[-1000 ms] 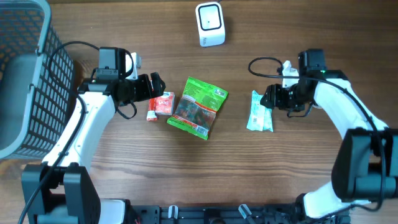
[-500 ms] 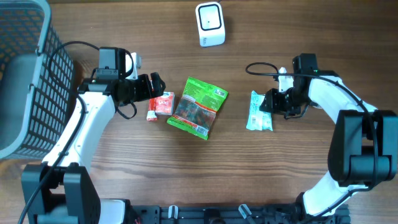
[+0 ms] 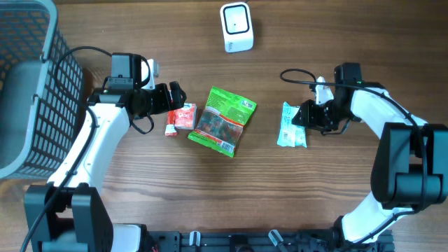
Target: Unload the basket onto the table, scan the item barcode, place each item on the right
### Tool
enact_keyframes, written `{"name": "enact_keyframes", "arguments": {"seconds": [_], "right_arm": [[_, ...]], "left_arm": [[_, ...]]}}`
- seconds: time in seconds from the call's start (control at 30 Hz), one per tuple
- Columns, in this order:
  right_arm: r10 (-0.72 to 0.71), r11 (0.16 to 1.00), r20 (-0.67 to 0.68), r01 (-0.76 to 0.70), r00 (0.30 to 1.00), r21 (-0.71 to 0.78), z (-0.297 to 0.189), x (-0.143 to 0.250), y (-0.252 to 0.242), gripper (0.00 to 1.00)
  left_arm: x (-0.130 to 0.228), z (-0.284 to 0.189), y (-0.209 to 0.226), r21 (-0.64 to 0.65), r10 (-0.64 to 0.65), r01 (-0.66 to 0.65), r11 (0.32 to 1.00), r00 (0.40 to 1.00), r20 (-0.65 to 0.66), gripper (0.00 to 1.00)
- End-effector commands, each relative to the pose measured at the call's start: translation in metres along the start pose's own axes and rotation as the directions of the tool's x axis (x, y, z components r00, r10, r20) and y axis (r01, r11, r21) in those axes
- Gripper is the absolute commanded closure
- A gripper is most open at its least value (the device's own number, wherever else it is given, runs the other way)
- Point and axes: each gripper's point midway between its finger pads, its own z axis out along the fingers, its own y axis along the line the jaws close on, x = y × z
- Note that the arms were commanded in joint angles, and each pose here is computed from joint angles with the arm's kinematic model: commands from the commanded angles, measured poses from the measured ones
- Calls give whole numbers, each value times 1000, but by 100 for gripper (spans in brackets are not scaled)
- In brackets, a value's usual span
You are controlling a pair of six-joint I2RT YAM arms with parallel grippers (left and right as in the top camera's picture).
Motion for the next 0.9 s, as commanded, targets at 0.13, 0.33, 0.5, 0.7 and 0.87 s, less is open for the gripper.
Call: {"name": "enact_keyframes", "arguments": {"seconds": [0.13,0.33,0.5,0.7,0.87], "right_arm": [[14,999,-27,-15,1000,-36,17,13,-3,51],[3,998,-11,-3,1000,-60,13,8,2,61],[4,998,-16,-5,1000,-59,13,9,2,96],[-125,980,63,133,990,-146,-10,-5,29,96],[-191,965,216,223,958,-136,-59,-21,56,96]], "left_arm": [[-8,-7,-3,13,2,-3,1000,1000,27,0],[-8,-7,-3,13,2,-3,1000,1000,27,0],[-8,-7,-3,13,2,-3,1000,1000,27,0],[-8,-7,-3,13,2,-3,1000,1000,27,0],[-8,-7,-3,13,3,-3,1000,1000,27,0]]}}
